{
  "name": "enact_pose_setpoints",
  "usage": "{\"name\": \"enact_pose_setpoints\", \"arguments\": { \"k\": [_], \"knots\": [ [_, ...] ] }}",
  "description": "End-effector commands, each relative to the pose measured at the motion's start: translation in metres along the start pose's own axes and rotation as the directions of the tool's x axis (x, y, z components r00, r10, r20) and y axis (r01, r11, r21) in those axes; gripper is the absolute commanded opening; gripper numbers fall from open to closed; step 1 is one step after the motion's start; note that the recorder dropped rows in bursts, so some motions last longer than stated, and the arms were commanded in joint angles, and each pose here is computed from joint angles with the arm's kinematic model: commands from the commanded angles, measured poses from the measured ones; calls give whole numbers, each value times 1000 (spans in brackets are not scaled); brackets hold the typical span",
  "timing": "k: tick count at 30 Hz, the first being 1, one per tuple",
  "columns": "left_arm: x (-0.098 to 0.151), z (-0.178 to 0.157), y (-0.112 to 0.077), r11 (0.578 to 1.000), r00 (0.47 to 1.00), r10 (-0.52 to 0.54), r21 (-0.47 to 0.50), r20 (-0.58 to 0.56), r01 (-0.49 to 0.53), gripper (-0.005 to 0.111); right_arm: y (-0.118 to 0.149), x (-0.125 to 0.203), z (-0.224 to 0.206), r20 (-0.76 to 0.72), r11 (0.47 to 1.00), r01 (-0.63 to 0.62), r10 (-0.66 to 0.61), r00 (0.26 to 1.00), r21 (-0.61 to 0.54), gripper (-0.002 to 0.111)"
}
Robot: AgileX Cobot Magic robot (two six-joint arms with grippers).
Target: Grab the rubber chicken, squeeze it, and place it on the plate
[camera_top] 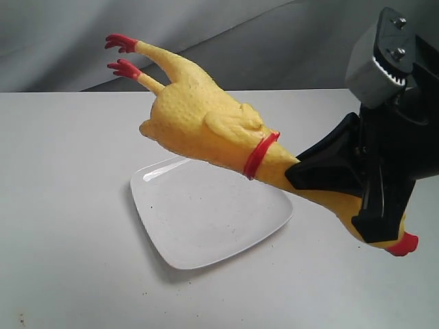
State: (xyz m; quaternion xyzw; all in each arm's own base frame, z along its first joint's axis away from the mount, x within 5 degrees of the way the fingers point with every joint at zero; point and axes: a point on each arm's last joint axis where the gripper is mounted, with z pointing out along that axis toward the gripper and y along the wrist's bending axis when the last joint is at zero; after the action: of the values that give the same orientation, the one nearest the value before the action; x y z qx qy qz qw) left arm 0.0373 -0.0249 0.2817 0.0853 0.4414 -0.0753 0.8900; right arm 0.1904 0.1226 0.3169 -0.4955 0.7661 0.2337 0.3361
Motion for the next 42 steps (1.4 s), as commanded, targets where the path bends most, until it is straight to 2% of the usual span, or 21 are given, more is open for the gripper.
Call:
{"name": "enact_pose_setpoints", "arguments": {
  "k": [1, 4, 7, 8, 9, 11, 14, 16, 18, 20, 21, 25, 29, 30, 31, 33, 35, 38, 39, 40, 42],
  "knots": [
    [-10, 39, -2, 990, 975, -21, 130, -223, 51, 0, 2, -3, -2, 35, 1000, -3, 3, 999, 3, 0],
    [-25, 81, -6, 941, 943, 73, 335, -326, 43, 0, 2, -3, -2, 35, 1000, -5, 5, 999, 2, 0],
    [-33, 117, -7, 839, 866, 214, 539, -452, 75, 0, 2, -4, -2, 37, 1000, -7, 6, 999, 2, 0],
    [-36, 127, -8, 806, 856, 210, 579, -473, 123, 0, 2, -4, -2, 37, 1000, -7, 6, 999, 2, 0],
    [-38, 141, -9, 750, 853, 176, 629, -491, 208, 1, 2, -4, -2, 37, 1000, -7, 6, 999, 2, 0],
    [-41, 155, -12, 630, 856, 167, 721, -489, 289, 6, 3, -3, -2, 35, 1000, -21, 21, 999, -3, 0],
    [-37, 183, -5, 621, 845, 140, 711, -515, 330, 23, 5, -2, -2, 23, 999, -23, 24, 999, -28, 0],
    [-34, 190, -5, 604, 852, 151, 729, -502, 322, 41, 7, -2, -2, 14, 999, -23, 23, 1000, -46, 0],
    [-30, 193, -8, 578, 863, 170, 757, -476, 304, 66, 7, -2, -2, 14, 999, -23, 23, 1000, -46, 0],
    [-25, 195, -13, 547, 863, 165, 772, -478, 324, 82, 6, -1, -1, 11, 999, -22, 22, 1000, -42, 0],
    [-22, 196, -16, 544, 859, 160, 769, -486, 334, 86, 5, -1, -1, 10, 999, -21, 22, 1000, -37, 0],
    [-7, 203, -29, 522, 849, 152, 771, -506, 366, 78, -2, 2, 7, -26, 1000, -19, 18, 999, -21, 0],
    [10, 206, -44, 441, 876, 203, 839, -438, 318, 72, -13, 6, 17, -58, 999, -32, 32, 998, 12, 0],
    [17, 206, -46, 445, 872, 213, 839, -440, 314, 72, -14, 7, 18, -62, 999, -32, 33, 998, 13, 0],
    [29, 204, -46, 468, 867, 250, 838, -430, 281, 72, -17, 4, 18, -74, 999, -27, 29, 997, 25, 0],
    [47, 196, -43, 477, 866, 347, 863, -360, 167, 72, -20, -1, 15, -71, 999, -26, 28, 997, 41, 0],
    [72, 187, -34, 504, 804, 519, 863, -290, -14, 72, -21, -9, 11, -54, 999, -11, 13, 998, 49, 0],
    [90, 180, -28, 445, 700, 687, 875, -196, -191, 72, -23, -9, 12, -63, 999, -5, 9, 998, 50, 0],
    [93, 179, -30, 409, 659, 736, 878, -157, -248, 72, -24, -8, 13, -69, 999, -7, 10, 998, 50, 0],
    [94, 176, -33, 360, 611, 784, 880, -107, -309, 72, -26, -7, 16, -74, 999, -10, 14, 997, 52, 0],
    [90, 173, -37, 221, 446, 895, 853, 16, -474, 69, -29, -5, 22, -88, 999, -22, 26, 996, 44, 0]
  ]
}}
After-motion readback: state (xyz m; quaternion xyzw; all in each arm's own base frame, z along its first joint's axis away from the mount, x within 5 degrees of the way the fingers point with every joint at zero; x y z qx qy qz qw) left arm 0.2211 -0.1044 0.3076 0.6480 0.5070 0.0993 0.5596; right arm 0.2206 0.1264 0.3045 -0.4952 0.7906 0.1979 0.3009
